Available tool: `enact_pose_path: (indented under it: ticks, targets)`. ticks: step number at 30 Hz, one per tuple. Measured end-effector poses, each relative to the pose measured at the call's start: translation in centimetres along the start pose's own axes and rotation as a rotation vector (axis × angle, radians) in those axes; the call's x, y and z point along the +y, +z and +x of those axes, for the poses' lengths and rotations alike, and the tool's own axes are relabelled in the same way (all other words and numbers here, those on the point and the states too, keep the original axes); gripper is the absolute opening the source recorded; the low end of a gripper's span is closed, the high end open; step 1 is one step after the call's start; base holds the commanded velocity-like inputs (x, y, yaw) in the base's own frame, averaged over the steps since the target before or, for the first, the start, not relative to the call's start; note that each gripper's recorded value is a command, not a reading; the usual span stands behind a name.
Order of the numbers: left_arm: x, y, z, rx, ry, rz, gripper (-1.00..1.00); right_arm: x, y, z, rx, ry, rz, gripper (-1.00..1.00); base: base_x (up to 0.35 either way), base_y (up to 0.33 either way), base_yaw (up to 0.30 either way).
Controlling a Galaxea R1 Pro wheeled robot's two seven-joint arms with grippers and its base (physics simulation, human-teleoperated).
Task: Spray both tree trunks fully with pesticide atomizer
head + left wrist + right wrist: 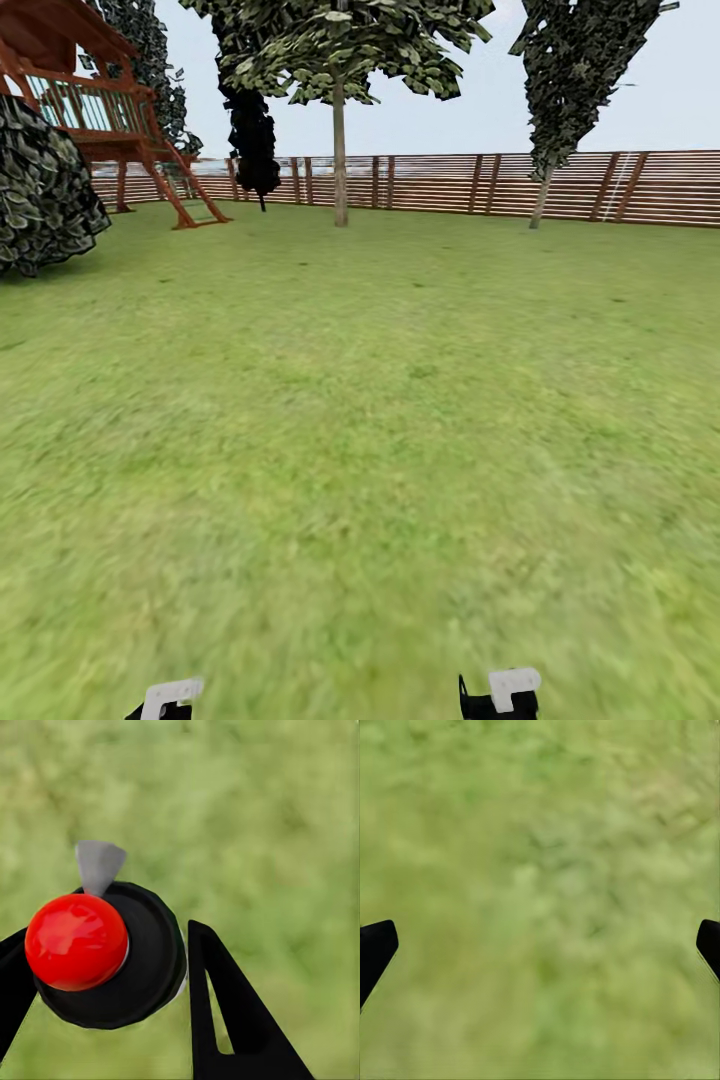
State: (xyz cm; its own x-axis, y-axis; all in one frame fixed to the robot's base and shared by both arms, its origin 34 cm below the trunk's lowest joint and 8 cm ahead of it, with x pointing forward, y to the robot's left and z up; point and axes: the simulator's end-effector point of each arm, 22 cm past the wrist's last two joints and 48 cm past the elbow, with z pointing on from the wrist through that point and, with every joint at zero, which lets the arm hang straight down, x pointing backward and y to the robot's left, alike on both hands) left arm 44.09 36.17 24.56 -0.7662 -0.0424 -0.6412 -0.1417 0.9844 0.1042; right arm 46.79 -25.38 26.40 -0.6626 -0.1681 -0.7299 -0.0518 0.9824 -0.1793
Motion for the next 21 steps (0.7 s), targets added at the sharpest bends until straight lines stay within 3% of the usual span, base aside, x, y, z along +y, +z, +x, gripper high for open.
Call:
enact_pose_path:
  ticks: [21]
  targets:
    - [0.00, 0.00, 0.01, 0.000, 0.000, 0.000, -1.00, 0.00, 0.00, 0.00, 0.000, 0.000, 0.000, 1.00, 0.339, 0.000, 0.000]
